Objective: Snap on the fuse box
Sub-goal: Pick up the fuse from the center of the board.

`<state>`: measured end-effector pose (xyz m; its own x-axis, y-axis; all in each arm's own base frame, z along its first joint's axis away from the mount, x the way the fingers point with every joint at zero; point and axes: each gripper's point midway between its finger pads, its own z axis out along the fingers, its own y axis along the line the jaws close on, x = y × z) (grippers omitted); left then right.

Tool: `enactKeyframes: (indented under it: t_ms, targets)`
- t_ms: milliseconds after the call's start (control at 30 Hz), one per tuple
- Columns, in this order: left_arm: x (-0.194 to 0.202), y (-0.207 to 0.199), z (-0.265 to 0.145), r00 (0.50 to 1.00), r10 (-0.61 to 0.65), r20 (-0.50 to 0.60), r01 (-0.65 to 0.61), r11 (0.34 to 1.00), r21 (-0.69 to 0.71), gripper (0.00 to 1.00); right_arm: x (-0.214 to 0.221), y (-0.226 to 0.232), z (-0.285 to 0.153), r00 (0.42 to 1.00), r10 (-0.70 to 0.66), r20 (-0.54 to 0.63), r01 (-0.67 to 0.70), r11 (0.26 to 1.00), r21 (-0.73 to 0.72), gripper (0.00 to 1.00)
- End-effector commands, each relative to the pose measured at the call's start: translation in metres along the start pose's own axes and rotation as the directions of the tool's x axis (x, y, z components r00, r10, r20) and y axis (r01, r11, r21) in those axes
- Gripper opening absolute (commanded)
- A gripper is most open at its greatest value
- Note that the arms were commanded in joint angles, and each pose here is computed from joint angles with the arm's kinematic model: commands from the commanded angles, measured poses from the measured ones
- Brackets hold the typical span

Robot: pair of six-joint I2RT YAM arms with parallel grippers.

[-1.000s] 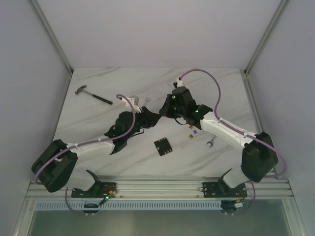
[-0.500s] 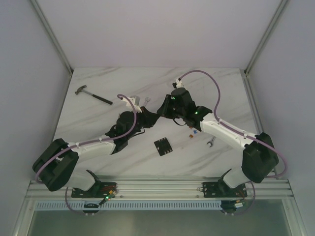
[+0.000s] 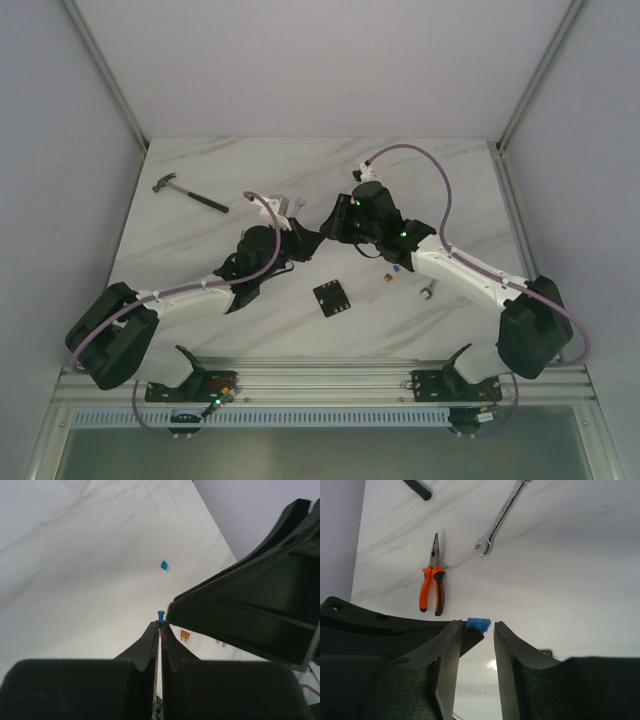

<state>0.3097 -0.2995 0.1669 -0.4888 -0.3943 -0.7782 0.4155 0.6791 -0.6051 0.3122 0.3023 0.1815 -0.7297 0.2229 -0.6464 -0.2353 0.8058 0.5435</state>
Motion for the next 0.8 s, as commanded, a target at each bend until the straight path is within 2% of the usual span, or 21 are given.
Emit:
enactKeyframes:
  t_ms: [0, 167, 400, 600, 767]
  targets:
    - [-0.016, -0.009, -0.004, 0.994, 0.107, 0.021, -0.107, 0.993, 0.04, 0.01, -0.018, 0.012, -0.018, 0.992, -0.099, 0.075, 0.103, 0.993, -0.052, 0.42]
    - [-0.016, -0.009, -0.014, 0.982, 0.189, -0.01, -0.186, 0.972, 0.141, 0.01, -0.032, 0.023, -0.038, 0.949, -0.285, 0.137, 0.303, 0.943, -0.14, 0.54]
    - [-0.019, -0.033, -0.033, 0.956, 0.292, -0.023, -0.262, 0.888, 0.378, 0.0, -0.032, 0.039, -0.069, 0.843, -0.502, 0.192, 0.536, 0.759, -0.369, 0.56]
    - [-0.019, -0.06, -0.048, 0.934, 0.357, -0.016, -0.295, 0.794, 0.531, 0.0, -0.016, 0.048, -0.088, 0.777, -0.592, 0.215, 0.607, 0.614, -0.504, 0.56]
    - [-0.024, -0.078, -0.063, 0.926, 0.376, 0.014, -0.306, 0.732, 0.608, 0.0, -0.008, 0.048, -0.102, 0.749, -0.621, 0.229, 0.62, 0.536, -0.573, 0.53]
